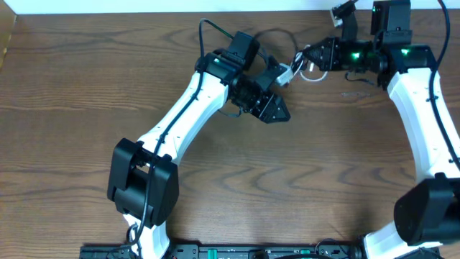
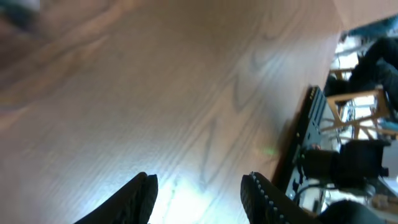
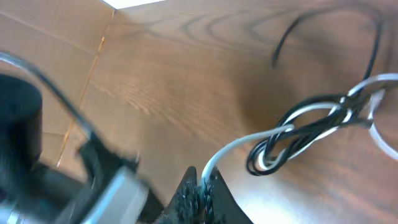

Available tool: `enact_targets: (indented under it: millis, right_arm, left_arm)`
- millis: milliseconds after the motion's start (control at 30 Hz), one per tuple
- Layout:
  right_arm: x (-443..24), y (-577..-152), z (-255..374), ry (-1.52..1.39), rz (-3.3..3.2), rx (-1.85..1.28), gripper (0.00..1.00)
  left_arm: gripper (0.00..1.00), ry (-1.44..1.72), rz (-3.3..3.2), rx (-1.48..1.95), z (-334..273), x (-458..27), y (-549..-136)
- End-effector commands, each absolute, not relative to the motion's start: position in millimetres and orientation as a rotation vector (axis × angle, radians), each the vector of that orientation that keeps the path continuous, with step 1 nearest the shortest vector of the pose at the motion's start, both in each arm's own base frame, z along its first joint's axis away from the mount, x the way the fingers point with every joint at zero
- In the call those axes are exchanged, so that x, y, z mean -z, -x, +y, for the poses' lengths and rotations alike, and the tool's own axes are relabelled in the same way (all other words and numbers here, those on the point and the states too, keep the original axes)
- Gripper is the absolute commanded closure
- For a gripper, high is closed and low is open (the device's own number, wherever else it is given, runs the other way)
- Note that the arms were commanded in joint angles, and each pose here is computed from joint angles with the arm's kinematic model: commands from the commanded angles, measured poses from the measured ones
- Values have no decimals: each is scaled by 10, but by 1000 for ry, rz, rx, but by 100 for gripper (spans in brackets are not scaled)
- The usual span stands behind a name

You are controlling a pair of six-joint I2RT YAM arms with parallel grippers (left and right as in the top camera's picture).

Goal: Untangle cables

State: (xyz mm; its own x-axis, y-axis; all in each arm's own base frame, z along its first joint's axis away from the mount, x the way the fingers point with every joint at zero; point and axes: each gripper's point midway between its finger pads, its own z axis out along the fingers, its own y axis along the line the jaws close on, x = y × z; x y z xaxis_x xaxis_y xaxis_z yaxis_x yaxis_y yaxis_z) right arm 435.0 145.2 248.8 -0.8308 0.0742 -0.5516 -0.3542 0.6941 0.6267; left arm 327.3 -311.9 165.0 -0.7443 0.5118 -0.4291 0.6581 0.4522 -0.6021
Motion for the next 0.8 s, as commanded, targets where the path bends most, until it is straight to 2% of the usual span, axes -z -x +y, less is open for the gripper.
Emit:
enact_targets:
  millis: [0, 167, 433, 767]
  right_arm:
    - [-2764, -4174, 1495, 259, 2316, -1048, 99]
    - [-2640, -4049, 1463, 261, 2390, -1029, 99]
    - [-2308, -3841, 1392, 274, 2574, -843, 99]
    - [-2133, -3976, 1470, 238, 2612, -647, 99]
  left_arm:
    - [51, -858, 2574, 1133, -3018, -1662, -3458]
    - [51, -641, 2636, 1052, -2911, -1630, -3700]
    - [47, -540, 2655, 948, -2835, -1581, -3851]
    - [47, -530, 2684, 906, -2782, -1534, -3835]
